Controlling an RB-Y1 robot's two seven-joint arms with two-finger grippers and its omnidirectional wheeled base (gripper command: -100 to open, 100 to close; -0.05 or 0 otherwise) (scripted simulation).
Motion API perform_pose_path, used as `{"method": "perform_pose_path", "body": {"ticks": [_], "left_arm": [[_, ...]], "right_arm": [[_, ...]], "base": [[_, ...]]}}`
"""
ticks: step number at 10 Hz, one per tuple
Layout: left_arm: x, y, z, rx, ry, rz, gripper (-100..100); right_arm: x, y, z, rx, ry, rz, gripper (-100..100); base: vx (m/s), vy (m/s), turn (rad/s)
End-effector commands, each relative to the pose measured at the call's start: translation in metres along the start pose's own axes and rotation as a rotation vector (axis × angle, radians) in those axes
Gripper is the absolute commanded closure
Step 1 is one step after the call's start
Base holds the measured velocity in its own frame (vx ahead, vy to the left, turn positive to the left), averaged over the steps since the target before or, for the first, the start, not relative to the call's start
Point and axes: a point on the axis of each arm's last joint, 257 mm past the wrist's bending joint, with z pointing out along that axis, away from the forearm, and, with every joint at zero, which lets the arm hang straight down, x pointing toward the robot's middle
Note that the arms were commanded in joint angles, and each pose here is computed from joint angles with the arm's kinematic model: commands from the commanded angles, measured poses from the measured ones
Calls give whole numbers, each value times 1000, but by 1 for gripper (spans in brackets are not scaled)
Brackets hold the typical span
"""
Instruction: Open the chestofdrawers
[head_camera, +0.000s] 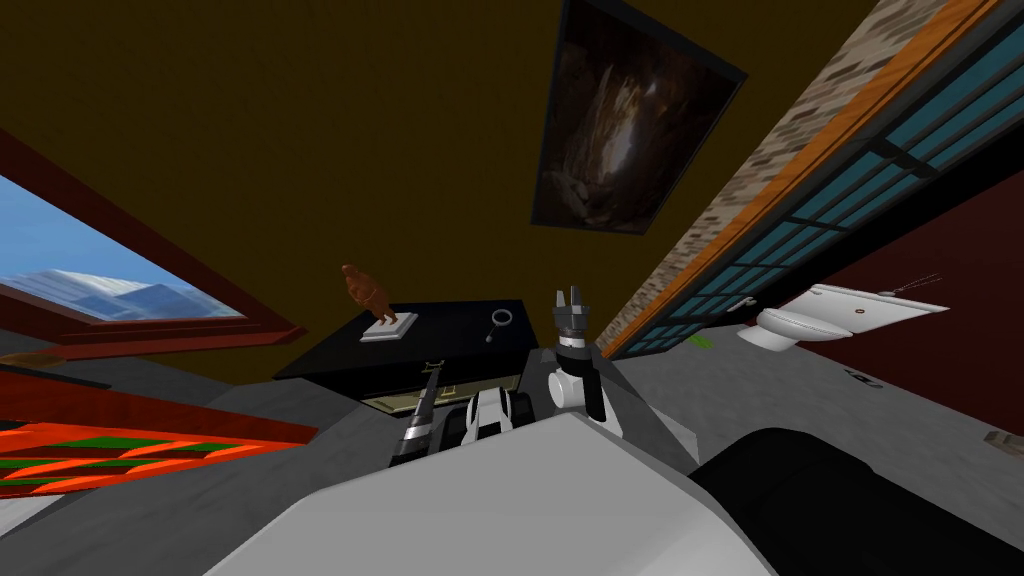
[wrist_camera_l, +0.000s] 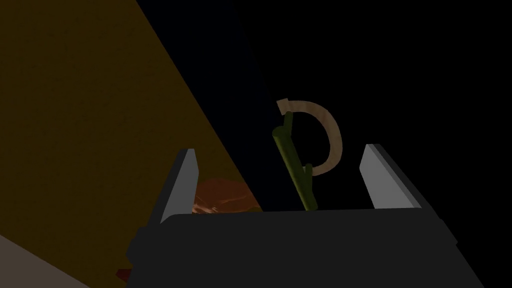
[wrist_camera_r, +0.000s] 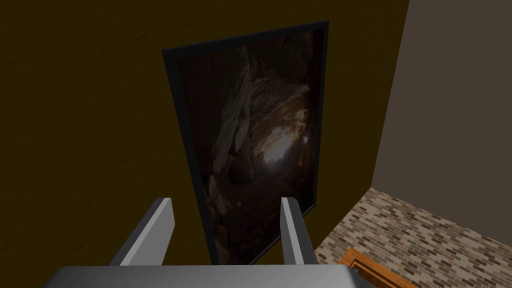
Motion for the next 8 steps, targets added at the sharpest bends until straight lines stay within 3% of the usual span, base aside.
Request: {"method": "perform_pose_path", "body": {"ticks": [1,3,4,5,7,8], "left_arm": [[-3,-2,17,0,1,0,-100],[-5,-4,28,1,1,0,-100],[-3,-3,24,2,1,1,-100],[-2,-1,11,0,1,0,100],[0,0,0,0,0,0,100],[0,1,4,-6,2,-2,100]], "right_arm": [[0,0,0,0,0,0,0],[0,0,0,0,0,0,0],[0,0,0,0,0,0,0],[0,0,0,0,0,0,0],[0,0,0,0,0,0,0],[0,0,0,0,0,0,0]], "base": [[7,-10,4],[8,-10,2],[0,0,0],[-4,7,-5],[-10,13,-5],[-7,6,-1]]}}
